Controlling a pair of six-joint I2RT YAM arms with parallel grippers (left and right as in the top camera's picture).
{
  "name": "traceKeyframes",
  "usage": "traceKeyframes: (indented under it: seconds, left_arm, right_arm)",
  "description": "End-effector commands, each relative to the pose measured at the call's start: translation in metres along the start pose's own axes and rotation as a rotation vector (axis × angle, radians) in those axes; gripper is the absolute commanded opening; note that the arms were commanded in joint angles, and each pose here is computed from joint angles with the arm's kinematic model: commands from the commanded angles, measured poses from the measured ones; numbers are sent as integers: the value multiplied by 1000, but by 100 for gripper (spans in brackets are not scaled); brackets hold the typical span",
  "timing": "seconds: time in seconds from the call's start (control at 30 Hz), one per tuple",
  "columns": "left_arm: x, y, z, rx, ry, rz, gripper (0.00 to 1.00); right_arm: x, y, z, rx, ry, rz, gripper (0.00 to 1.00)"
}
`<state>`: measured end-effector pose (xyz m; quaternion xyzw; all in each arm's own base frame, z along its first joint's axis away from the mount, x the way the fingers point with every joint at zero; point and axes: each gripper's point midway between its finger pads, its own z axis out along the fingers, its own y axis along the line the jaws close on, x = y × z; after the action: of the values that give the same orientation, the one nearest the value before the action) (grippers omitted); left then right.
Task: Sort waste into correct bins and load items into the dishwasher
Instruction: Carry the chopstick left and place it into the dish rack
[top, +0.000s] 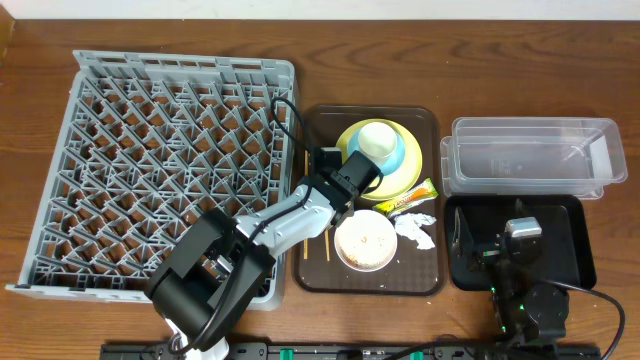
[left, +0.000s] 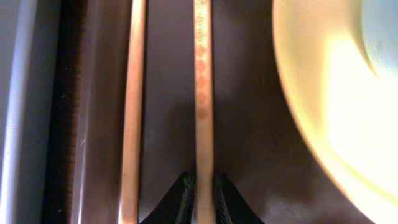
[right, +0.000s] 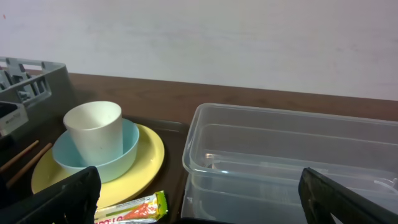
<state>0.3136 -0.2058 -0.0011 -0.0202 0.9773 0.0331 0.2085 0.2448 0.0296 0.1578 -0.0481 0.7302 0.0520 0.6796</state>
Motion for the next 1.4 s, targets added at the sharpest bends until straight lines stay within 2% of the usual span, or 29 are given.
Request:
traceKeyframes:
  seconds: [0.0, 0.03, 0.3, 0.57, 0.73, 0.9, 1.0, 1.13, 1.37]
  left_arm:
    - [28, 15, 15, -64, 91, 26, 11]
    - [28, 15, 15, -63, 89, 27, 8]
    - [6, 6, -8, -5, 26, 114, 7]
    - [-36, 5, -79, 108, -140, 68, 7]
    - [-64, 26, -133, 159, -271, 96, 8]
    - [-86, 75, -153, 96, -332, 138, 8]
    - [-88, 94, -146, 66, -301, 147, 7]
    - [-71, 85, -129, 182, -179, 224, 8]
    - [-58, 96, -89, 128, -49, 208, 7]
  right_arm:
    - [1, 2, 0, -6, 3, -11, 99]
    - [1, 2, 0, -6, 3, -11, 99]
    - [1, 2, 0, -6, 3, -10, 99]
    - [1, 2, 0, -6, 3, -10, 99]
    - [1, 1, 0, -6, 4, -11, 99]
    - [1, 2, 0, -6, 4, -11, 99]
    - [1, 1, 0, -6, 4, -11, 99]
    - [1, 2, 0, -6, 4, -10, 99]
    - [1, 2, 0, -6, 4, -10, 99]
